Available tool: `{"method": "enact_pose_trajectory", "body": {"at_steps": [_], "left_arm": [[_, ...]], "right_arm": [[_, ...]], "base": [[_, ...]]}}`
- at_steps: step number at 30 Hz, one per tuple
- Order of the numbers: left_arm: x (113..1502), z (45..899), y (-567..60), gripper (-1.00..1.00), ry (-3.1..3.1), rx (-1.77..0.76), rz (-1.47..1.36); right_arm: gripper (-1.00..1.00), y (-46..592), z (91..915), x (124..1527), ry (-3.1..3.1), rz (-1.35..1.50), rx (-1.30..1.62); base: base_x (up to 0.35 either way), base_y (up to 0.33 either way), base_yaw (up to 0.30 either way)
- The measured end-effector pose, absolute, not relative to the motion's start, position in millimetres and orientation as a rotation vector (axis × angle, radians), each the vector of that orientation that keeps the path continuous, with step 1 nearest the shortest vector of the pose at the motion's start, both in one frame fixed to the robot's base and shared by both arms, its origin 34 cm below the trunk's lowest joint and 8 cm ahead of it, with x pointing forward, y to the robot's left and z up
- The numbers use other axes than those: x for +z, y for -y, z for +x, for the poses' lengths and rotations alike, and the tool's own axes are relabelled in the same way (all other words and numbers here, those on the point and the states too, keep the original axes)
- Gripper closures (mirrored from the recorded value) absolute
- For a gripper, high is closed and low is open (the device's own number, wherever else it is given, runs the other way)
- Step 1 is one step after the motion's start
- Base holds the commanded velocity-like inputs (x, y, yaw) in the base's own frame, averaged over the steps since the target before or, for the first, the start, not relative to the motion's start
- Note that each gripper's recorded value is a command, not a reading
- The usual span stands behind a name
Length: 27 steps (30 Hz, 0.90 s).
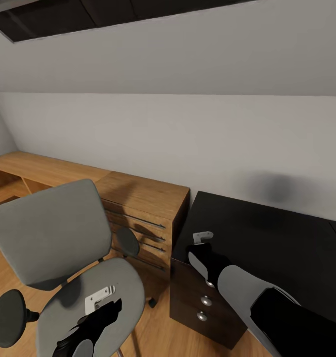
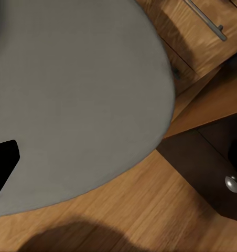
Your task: In the bedroom, organize the workspace by keeping the computer under the desk, ensuring the monitor is on the desk, placing the keyboard on the desk next to the monitor, placing the mouse on the desk next to the keyboard, moving the folder from the swivel chair onto the desk next to the mouse, stacking the notebook on top of the folder with the pen on top of the notebook, and positioning the swivel chair next to the desk.
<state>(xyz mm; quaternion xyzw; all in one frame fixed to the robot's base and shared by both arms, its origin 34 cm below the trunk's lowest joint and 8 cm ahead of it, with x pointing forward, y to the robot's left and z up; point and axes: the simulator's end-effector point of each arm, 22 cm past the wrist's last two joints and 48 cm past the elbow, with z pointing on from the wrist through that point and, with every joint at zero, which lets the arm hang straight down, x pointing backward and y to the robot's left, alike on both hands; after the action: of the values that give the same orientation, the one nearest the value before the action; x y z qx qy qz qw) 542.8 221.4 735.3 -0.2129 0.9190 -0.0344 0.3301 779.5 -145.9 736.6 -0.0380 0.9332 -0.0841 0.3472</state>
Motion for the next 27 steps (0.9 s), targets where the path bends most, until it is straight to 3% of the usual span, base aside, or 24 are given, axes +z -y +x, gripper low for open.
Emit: {"method": "enact_pose_trajectory", "body": {"at_steps": [27], "left_arm": [[734.7, 542.3, -220.9, -1.0, -2.406, -0.093, -0.558]], "right_arm": [[1.0, 143.4, 779.1, 734.1, -2.432, -0.101, -0.174]], "base": [[0.0, 0.0, 0.0]]}}
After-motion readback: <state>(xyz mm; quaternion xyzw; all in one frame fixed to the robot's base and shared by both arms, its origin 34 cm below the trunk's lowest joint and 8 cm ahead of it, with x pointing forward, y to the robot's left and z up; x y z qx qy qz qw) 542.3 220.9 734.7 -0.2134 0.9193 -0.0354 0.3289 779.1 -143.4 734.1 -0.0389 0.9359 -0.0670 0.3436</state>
